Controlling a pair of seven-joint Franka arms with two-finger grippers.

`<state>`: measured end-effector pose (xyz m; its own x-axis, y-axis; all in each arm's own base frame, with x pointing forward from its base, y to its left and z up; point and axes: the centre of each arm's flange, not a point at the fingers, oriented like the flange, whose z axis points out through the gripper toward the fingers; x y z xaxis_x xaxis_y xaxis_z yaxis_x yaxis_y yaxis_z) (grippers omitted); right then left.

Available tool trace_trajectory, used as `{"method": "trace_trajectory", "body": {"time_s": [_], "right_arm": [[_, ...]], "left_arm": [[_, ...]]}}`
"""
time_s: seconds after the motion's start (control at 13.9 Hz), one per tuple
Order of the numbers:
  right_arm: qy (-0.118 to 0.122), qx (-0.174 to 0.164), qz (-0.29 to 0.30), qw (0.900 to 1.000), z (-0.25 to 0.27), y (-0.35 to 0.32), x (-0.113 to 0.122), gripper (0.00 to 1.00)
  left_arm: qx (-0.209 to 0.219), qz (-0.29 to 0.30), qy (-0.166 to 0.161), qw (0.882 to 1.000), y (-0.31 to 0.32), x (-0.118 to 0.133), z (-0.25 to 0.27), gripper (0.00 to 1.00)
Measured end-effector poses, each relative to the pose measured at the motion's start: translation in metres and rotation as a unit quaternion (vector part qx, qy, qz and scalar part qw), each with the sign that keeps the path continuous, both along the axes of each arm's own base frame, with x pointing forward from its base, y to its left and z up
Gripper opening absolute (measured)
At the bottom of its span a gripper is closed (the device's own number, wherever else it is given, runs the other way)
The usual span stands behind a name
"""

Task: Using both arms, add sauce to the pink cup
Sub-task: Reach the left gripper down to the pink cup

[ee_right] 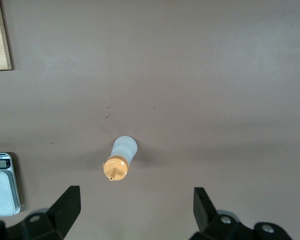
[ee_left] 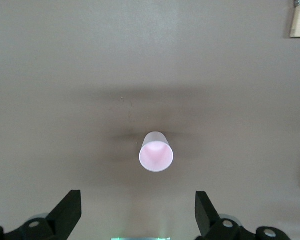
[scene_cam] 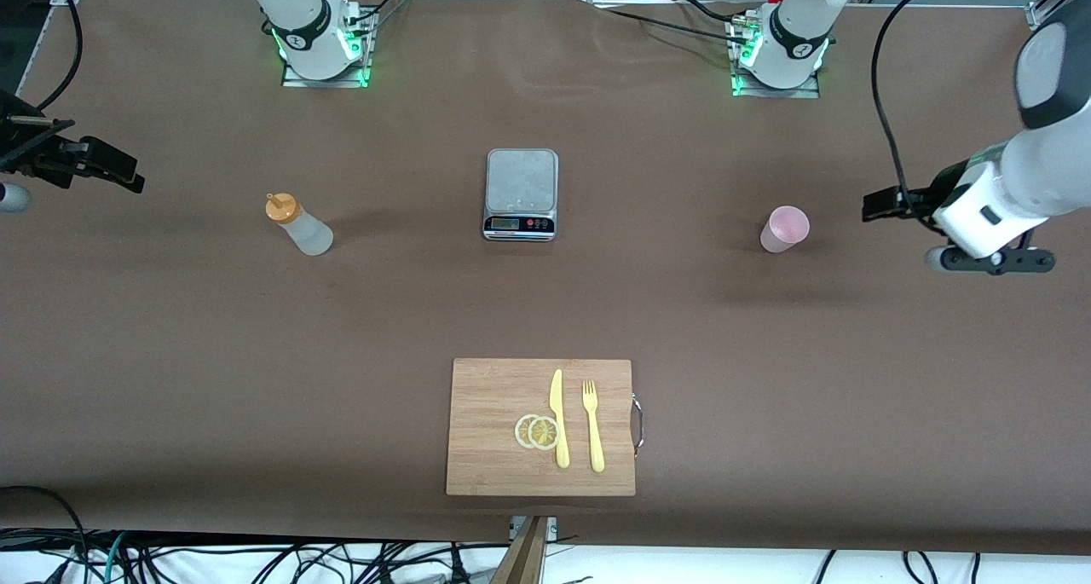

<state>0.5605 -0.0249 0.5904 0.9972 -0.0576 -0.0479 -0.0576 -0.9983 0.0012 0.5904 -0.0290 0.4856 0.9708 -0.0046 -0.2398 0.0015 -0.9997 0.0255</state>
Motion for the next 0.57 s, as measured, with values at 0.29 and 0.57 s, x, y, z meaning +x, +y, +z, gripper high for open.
{"method": "trace_trajectory", "body": {"time_s": [0.29, 0.57], "right_arm": [[0.0, 0.0, 0.0, 1.0, 0.0, 0.0, 0.0, 1.0], [0.0, 0.0, 0.0, 1.0, 0.0, 0.0, 0.0, 1.0]], "left_arm": [[-0.009, -0.033, 0.003, 0.999, 0.007, -0.006, -0.064, 1.0], [-0.014, -0.052, 0.013, 0.998, 0.01, -0.018, -0.104, 1.0]]}}
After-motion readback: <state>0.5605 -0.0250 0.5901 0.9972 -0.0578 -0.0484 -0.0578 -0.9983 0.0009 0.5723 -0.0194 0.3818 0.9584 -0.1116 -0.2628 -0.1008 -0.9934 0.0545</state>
